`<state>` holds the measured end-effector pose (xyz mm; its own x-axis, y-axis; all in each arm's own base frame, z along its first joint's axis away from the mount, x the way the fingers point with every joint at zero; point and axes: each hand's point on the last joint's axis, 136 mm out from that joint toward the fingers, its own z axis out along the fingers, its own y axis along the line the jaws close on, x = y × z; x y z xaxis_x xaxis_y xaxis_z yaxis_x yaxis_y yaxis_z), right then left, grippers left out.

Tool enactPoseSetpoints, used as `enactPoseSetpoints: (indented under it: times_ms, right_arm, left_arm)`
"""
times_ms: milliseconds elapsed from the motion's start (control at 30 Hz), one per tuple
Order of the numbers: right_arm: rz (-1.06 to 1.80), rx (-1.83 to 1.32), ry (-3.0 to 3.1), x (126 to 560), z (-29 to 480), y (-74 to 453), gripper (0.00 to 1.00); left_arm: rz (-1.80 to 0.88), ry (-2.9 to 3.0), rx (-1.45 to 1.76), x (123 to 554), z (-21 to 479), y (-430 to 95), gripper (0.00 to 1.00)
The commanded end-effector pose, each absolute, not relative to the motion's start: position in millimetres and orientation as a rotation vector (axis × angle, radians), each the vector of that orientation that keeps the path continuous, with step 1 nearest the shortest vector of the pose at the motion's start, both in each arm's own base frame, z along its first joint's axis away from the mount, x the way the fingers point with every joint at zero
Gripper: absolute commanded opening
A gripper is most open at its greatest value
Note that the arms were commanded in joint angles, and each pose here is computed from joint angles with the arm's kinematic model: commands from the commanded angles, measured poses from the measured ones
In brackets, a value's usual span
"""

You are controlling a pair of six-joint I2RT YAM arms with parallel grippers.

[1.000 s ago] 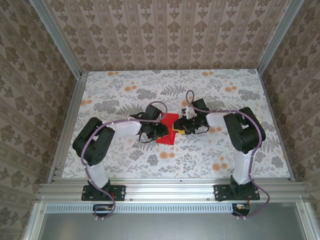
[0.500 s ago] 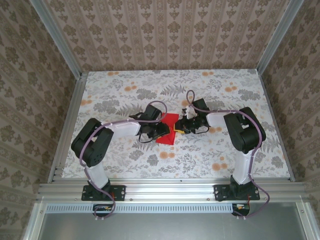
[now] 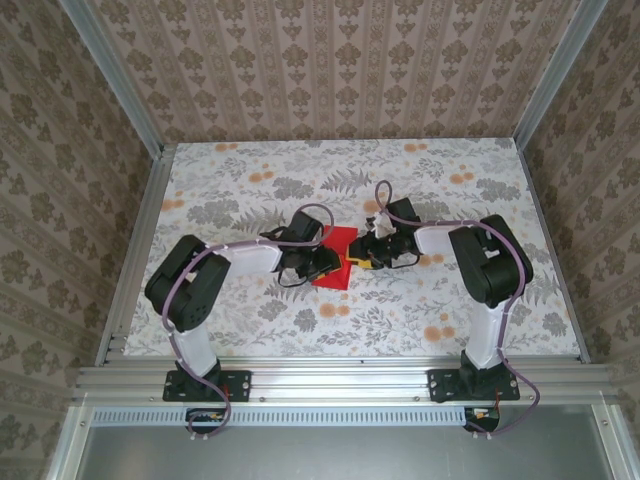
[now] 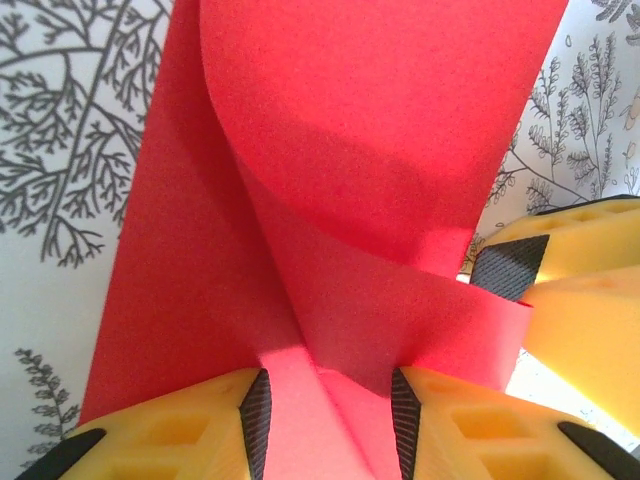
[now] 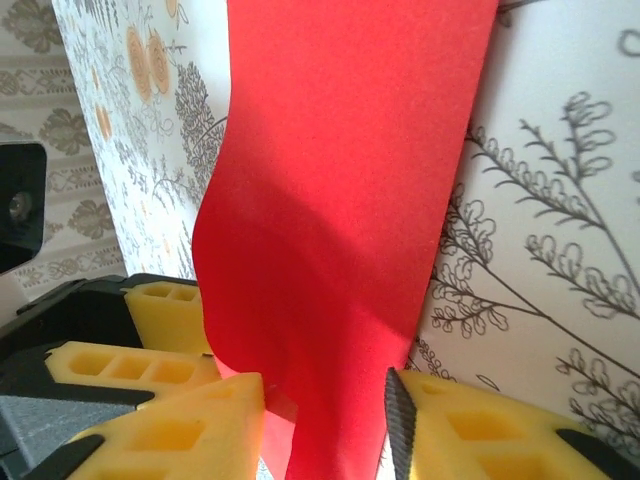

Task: Fold a paper plane with a square sheet of paper (pick it up from the middle)
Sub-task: Fold the triangle a second time at the center of the table.

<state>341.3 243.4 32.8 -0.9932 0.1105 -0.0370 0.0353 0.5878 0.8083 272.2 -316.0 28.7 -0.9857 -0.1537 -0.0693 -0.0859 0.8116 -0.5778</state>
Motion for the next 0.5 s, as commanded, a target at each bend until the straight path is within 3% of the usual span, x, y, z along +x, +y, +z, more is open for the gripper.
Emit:
enactPoseSetpoints:
  times_ms: [0, 267, 467]
  right_arm:
    - [1.444, 0.103, 2.652, 344.8, 53.3, 244.8, 0.43]
    - [1.518, 0.04, 2.609, 339.6, 61.7, 250.9, 0.49]
    - [1.473, -0.025, 2.662, 332.9, 56.2, 256.2, 0.42]
  left_arm:
    - [-0.786, 2.965, -0.231, 264.9, 13.0, -305.2, 0.39]
    - [-0.754, 2.986, -0.223, 264.3, 10.7, -305.0, 0.38]
    - [-0.754, 2.99, -0.218, 264.6, 11.5, -305.7, 0.38]
